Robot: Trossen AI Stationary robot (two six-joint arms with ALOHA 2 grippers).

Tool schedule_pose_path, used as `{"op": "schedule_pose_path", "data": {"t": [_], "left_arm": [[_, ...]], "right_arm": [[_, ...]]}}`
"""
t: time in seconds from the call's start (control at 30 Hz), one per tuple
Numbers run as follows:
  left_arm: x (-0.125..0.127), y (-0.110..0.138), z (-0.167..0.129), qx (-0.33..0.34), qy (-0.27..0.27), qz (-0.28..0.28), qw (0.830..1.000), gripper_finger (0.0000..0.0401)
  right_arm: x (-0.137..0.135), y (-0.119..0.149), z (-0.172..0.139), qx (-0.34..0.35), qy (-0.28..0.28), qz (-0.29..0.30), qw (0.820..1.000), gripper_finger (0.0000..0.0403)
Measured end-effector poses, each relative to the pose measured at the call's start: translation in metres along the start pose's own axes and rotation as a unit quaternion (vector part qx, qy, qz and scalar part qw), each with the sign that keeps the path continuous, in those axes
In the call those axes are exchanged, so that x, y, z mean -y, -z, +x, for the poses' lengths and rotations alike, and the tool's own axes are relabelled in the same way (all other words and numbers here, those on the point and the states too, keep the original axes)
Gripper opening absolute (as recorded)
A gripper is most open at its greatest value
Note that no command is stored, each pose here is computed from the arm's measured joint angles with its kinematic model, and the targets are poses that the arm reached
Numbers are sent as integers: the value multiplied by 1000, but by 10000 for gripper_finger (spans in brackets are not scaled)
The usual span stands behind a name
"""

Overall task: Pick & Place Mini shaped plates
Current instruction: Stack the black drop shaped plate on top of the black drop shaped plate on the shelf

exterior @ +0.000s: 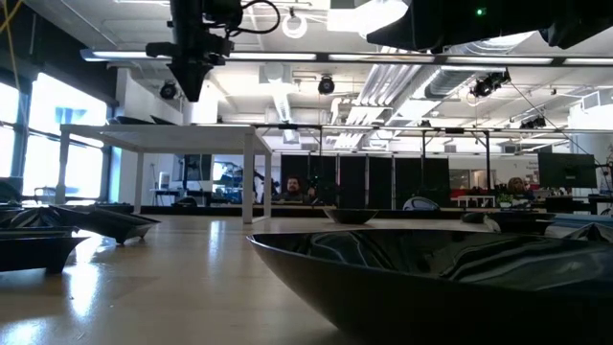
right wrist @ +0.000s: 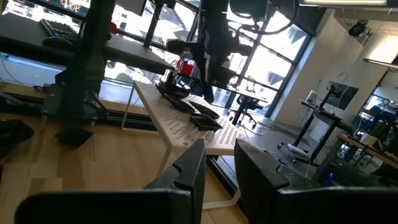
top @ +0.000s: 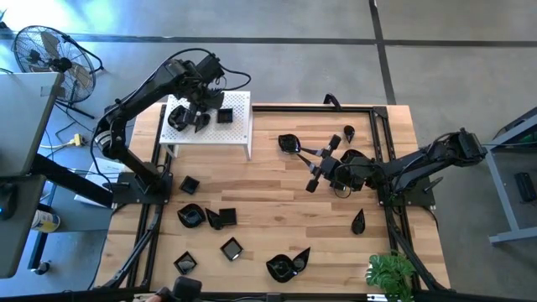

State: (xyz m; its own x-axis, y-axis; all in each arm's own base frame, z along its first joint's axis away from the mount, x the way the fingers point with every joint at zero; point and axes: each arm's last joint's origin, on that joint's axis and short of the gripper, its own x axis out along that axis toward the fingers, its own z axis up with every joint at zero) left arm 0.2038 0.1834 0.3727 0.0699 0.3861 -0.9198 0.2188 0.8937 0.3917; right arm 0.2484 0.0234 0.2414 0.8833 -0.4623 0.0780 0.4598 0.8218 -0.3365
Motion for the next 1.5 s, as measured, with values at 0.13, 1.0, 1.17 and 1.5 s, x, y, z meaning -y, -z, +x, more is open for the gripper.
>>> {"op": "schedule_pose_path", "data": {"t": [0.13, 1.0, 1.17, 1.5], "left_arm": [[-1, -1, 0, 3, -5, -3, 1000, 51], [-68, 52, 75, 35, 55, -516, 854, 97], [-69, 50, 84, 27, 67, -505, 860, 105], [-67, 50, 91, 3, 83, -497, 864, 106]], "right_arm": [[0, 0, 0, 0, 0, -1, 1000, 74], [-1, 1, 0, -6, -3, -6, 1000, 74], [-1, 1, 0, -6, -3, -8, 1000, 74], [-1, 2, 0, -8, -4, -10, 1000, 74]]}}
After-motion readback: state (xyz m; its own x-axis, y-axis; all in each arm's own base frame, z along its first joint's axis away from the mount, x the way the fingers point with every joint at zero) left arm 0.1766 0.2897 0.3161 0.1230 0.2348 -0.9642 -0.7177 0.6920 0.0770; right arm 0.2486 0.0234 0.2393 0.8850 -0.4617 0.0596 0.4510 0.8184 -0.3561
